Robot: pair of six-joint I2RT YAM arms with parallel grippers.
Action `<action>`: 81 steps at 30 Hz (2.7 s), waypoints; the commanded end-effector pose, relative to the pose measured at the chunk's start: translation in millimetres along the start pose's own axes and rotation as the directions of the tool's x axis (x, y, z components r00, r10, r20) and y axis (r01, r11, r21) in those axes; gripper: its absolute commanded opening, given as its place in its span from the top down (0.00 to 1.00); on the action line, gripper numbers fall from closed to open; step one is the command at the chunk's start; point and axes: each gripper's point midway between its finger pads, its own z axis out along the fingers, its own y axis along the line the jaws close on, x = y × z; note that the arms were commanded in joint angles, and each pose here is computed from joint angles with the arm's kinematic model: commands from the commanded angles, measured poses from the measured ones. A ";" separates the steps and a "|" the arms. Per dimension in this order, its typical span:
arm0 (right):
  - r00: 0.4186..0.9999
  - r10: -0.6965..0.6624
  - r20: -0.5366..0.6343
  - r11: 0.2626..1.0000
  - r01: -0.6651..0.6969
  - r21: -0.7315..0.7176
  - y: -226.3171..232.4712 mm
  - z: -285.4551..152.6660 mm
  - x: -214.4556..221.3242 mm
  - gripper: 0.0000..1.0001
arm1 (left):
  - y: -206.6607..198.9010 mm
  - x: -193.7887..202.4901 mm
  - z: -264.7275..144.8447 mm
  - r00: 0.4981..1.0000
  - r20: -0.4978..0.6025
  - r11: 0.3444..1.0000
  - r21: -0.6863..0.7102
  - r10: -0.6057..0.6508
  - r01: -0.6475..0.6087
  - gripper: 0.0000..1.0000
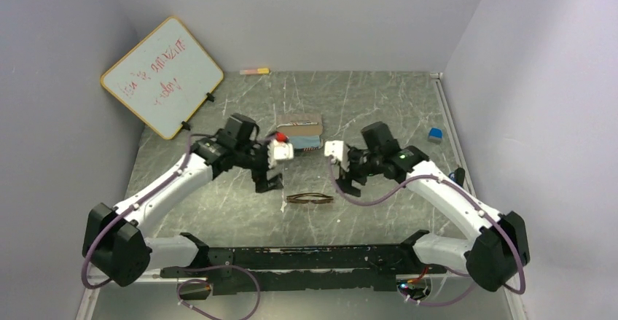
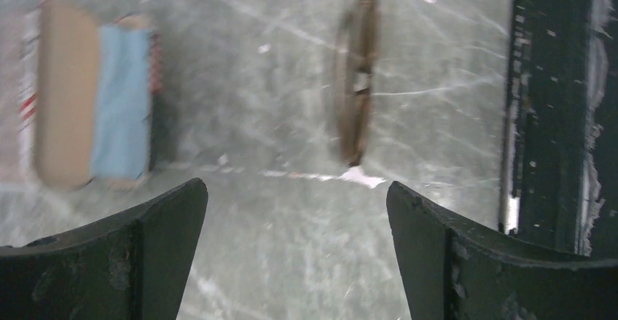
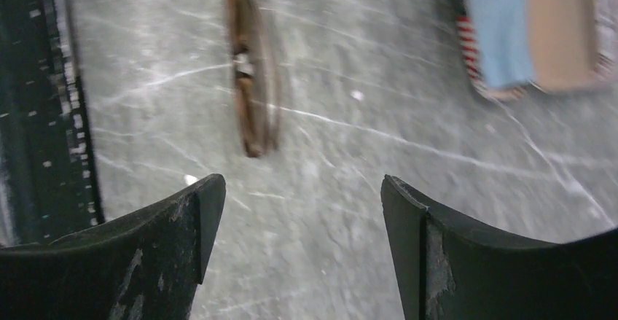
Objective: Organize the sunglasses
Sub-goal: Pick up the sunglasses from the center of the board.
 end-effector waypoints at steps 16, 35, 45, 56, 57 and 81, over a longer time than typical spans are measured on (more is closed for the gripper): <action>0.987 0.089 0.135 0.942 -0.127 0.310 -63.6 -61.5 -0.5 0.14 | -67.4 11.5 85.8 0.963 -0.138 0.958 0.203 0.233 -0.203 0.53; 0.986 0.089 0.141 0.949 -0.127 0.289 -60.0 -59.8 -1.3 0.14 | -70.0 37.3 105.9 0.948 -0.222 0.966 0.171 0.230 -0.194 0.66; 0.985 0.090 0.145 0.952 -0.127 0.278 -58.0 -59.3 -2.2 0.15 | -70.5 46.9 110.1 0.943 -0.252 0.968 0.174 0.220 -0.179 0.71; 0.985 0.090 0.150 0.955 -0.128 0.266 -56.8 -58.8 -3.6 0.15 | -73.6 53.6 111.9 0.938 -0.274 0.967 0.197 0.214 -0.164 0.78; 0.985 0.089 0.151 0.956 -0.127 0.264 -56.4 -58.5 -4.1 0.15 | -73.2 53.9 111.8 0.937 -0.275 0.967 0.196 0.213 -0.163 0.78; 0.984 -0.159 0.083 0.935 0.123 0.334 -62.7 -75.2 -21.1 0.10 | -28.4 31.0 90.8 0.957 -0.249 0.919 0.323 -0.147 0.225 0.95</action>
